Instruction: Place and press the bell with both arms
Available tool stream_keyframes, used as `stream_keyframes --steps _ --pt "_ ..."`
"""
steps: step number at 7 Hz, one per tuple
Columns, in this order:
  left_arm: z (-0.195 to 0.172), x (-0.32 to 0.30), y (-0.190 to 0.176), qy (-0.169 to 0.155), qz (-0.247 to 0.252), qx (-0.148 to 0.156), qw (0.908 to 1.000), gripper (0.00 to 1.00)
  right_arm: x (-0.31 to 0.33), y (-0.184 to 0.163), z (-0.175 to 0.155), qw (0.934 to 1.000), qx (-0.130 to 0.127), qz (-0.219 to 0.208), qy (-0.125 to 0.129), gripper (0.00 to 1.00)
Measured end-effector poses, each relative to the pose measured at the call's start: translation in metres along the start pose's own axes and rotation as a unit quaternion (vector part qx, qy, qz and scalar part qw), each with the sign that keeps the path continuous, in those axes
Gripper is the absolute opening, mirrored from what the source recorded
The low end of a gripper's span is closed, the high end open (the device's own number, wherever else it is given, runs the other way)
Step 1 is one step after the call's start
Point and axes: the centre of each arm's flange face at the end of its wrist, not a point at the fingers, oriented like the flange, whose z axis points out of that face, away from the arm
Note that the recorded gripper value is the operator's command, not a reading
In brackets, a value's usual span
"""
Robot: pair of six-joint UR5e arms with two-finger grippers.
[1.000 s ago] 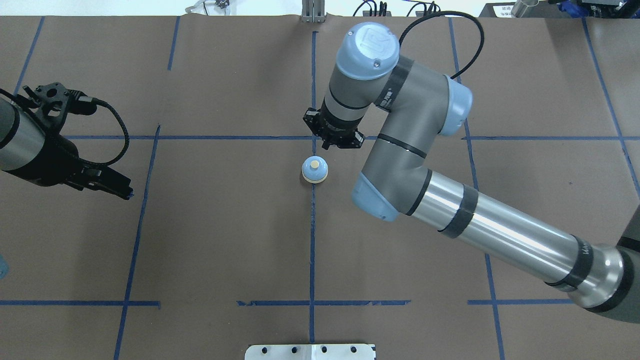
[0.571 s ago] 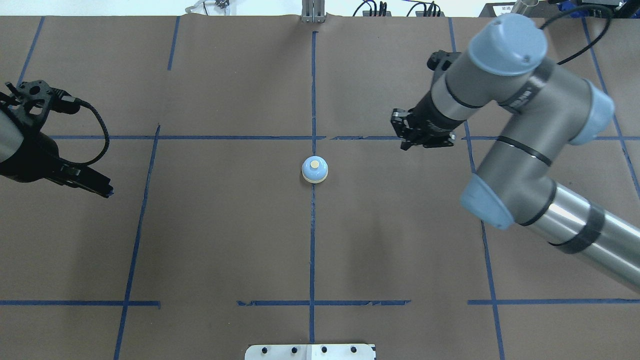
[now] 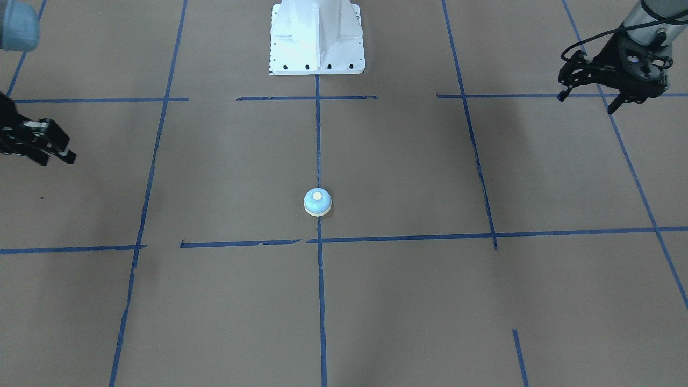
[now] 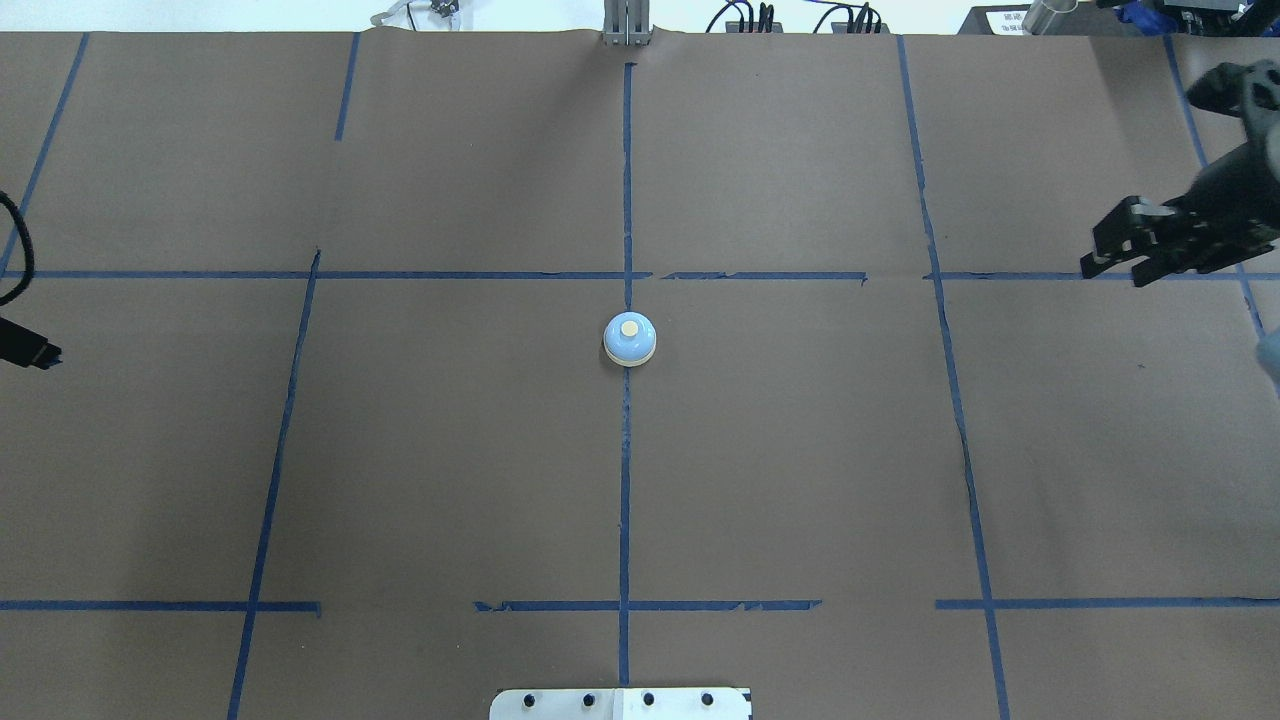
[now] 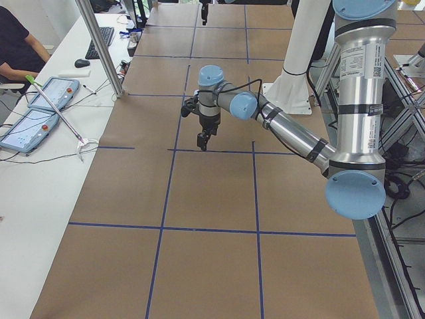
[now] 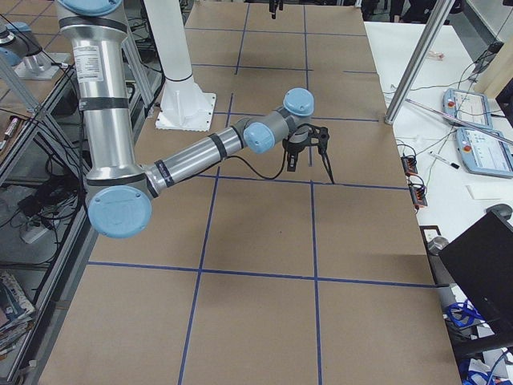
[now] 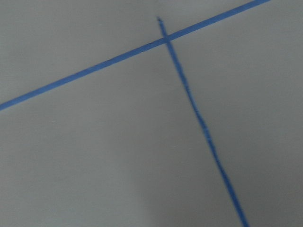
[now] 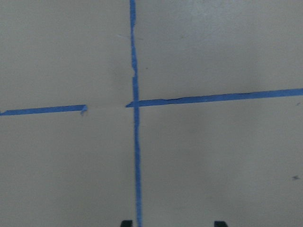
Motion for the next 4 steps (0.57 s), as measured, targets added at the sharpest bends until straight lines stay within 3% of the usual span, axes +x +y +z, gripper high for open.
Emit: stream_keyframes --steps 1,4 --pt "0.0 -0.042 0.015 -0.005 0.004 -0.007 1.0 1.0 0.059 0.011 -0.016 0.9993 0.007 -0.035 0.011 1.0" --pt "0.017 -0.183 0.069 0.024 -0.006 -0.02 0.9995 1.0 0.188 0.06 -0.052 0.9928 0.023 -0.11 0.042 1.0"
